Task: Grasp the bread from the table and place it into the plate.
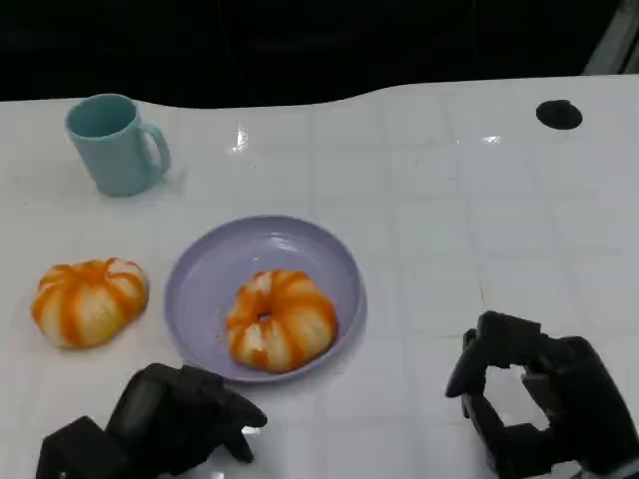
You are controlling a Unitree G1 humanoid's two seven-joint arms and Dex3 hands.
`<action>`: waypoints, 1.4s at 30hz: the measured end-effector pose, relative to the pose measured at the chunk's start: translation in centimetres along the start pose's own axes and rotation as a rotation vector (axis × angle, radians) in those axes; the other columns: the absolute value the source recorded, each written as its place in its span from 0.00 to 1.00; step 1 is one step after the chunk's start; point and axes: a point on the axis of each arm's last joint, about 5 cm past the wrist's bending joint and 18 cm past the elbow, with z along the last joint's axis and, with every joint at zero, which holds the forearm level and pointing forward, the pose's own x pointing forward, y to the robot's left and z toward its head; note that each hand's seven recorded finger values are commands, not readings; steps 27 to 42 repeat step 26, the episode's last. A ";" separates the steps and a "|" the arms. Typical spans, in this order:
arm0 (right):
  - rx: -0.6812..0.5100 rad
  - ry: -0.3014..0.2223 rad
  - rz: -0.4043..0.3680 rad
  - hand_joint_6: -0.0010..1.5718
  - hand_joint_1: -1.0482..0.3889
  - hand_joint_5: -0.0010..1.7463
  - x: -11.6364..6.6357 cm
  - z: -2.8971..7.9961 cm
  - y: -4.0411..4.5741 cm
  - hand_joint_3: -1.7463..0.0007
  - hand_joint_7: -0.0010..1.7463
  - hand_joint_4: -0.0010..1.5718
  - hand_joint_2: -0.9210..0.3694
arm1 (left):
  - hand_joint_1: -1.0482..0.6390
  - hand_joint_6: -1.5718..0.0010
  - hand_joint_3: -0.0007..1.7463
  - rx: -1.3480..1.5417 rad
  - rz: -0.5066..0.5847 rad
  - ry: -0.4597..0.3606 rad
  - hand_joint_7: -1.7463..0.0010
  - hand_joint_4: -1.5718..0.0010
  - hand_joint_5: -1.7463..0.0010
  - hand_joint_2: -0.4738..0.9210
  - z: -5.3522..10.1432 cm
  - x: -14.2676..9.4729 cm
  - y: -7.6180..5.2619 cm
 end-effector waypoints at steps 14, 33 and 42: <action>0.001 0.014 -0.057 0.41 0.56 1.00 -1.5 -0.9 0.03 0.18 0.96 0.55 0.43 | 0.00 0.02 0.05 -0.003 0.013 0.000 0.82 0.16 0.44 1.00 0.0 -0.1 0.2; -0.039 0.027 -0.053 0.44 0.52 1.00 -1.5 -1.4 0.18 0.15 0.95 0.56 0.48 | 0.00 0.03 0.05 0.009 0.012 0.003 0.82 0.16 0.44 1.00 0.1 -0.3 0.8; -0.039 0.027 -0.053 0.44 0.52 1.00 -1.5 -1.4 0.18 0.15 0.95 0.56 0.48 | 0.00 0.03 0.05 0.009 0.012 0.003 0.82 0.16 0.44 1.00 0.1 -0.3 0.8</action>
